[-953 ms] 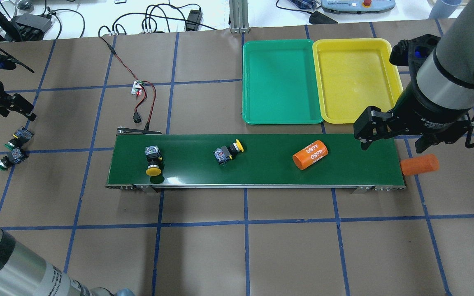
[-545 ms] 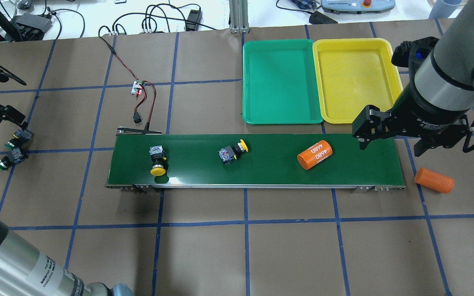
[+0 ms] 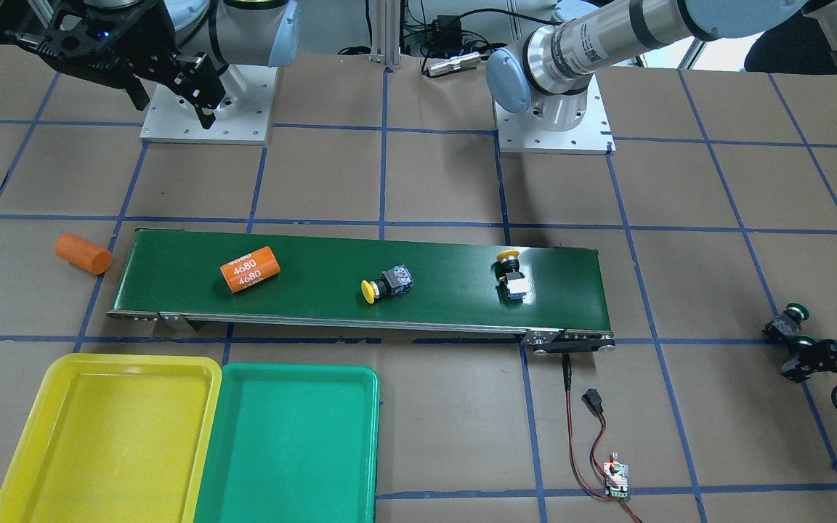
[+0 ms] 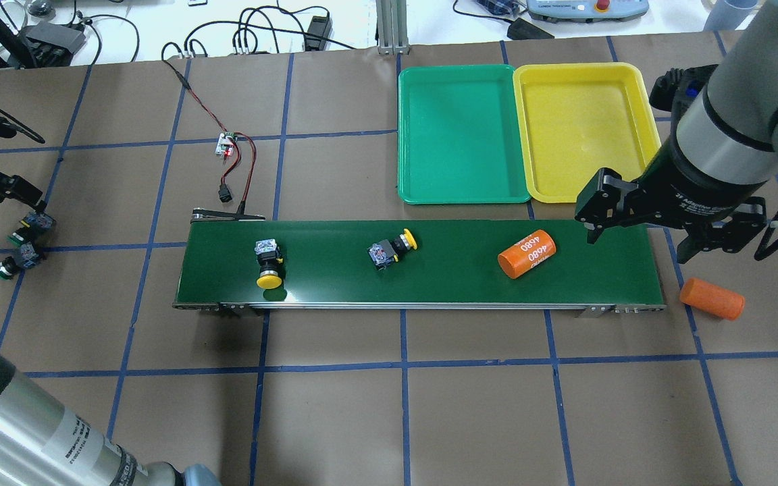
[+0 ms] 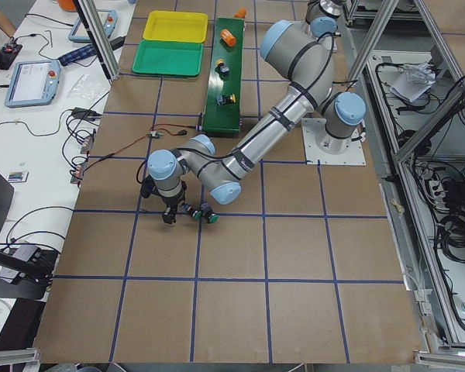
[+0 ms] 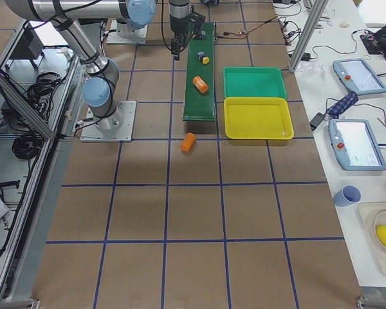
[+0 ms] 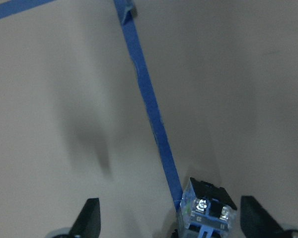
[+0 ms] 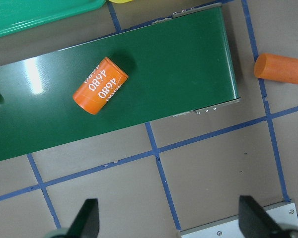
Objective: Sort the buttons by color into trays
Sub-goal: 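Lower the right gripper onto the yellow-capped switch on the belt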
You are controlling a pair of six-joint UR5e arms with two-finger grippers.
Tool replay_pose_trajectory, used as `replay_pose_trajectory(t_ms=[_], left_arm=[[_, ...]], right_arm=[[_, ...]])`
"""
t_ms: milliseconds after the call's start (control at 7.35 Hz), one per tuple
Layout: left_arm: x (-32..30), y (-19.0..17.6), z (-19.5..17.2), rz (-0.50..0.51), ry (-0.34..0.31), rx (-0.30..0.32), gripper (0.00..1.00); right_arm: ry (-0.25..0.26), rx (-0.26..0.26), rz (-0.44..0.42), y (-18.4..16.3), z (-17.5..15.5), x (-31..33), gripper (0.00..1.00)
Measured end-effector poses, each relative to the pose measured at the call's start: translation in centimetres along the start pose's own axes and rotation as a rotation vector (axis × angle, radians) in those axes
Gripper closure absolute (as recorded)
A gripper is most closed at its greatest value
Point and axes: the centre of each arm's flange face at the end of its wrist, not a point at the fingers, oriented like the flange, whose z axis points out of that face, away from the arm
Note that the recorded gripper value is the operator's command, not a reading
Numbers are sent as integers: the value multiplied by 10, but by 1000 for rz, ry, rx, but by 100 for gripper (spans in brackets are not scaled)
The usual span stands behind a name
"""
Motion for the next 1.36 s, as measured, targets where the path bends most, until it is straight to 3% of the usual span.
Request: replay_pose_trajectory(t_ms=[408, 953, 1361], left_arm=[[-8, -6, 7, 1, 0, 1, 0], [-11, -7, 11, 0, -4, -3, 0], [-13, -8, 13, -1, -5, -4, 0]], right_arm=[[-3, 15, 157, -16, 7, -2, 0], [-5, -2, 490, -64, 56, -31, 0], [-49, -1, 561, -71, 94, -93, 0]])
